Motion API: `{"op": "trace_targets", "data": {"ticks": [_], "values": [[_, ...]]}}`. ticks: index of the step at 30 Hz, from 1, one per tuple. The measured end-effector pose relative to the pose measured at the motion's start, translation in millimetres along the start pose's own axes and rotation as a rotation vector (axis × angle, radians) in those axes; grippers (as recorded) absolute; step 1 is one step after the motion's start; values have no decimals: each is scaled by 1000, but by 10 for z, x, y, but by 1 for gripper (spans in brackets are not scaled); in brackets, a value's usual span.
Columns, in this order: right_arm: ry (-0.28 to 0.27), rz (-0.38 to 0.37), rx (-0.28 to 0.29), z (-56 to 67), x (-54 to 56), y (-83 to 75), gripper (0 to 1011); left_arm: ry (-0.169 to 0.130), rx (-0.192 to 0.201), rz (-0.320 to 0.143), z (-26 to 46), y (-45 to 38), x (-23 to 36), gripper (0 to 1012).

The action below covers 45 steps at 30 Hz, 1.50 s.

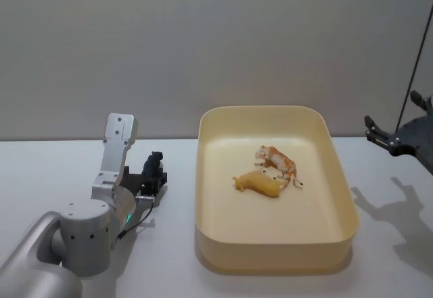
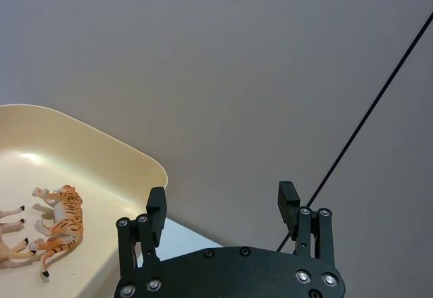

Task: Pick up the toy alternately with two hands and place it into the central storage box.

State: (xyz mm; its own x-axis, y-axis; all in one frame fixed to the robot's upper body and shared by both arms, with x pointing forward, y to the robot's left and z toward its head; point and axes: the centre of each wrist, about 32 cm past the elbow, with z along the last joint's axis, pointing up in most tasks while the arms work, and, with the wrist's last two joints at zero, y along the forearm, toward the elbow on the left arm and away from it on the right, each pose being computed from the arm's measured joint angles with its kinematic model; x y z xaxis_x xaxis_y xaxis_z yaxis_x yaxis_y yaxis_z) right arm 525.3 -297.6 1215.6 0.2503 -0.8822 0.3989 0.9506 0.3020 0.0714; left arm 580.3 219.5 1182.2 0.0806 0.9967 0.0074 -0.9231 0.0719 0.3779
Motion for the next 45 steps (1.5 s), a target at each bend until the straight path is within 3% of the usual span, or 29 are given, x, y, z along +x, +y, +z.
{"op": "trace_targets", "data": {"ticks": [18,23,30,38,45], "values": [[0,0,0,0,0,0,1001,0,3,2,-12,-20,12,289],[0,0,0,0,0,0,1001,-5,-2,3,0,-15,12,276],[0,0,0,0,0,0,1001,-35,-30,6,74,41,9,276],[0,0,0,0,0,0,1001,-97,-79,-11,257,181,-21,276],[0,0,0,0,0,0,1001,-151,-104,-64,402,303,-88,276]]}}
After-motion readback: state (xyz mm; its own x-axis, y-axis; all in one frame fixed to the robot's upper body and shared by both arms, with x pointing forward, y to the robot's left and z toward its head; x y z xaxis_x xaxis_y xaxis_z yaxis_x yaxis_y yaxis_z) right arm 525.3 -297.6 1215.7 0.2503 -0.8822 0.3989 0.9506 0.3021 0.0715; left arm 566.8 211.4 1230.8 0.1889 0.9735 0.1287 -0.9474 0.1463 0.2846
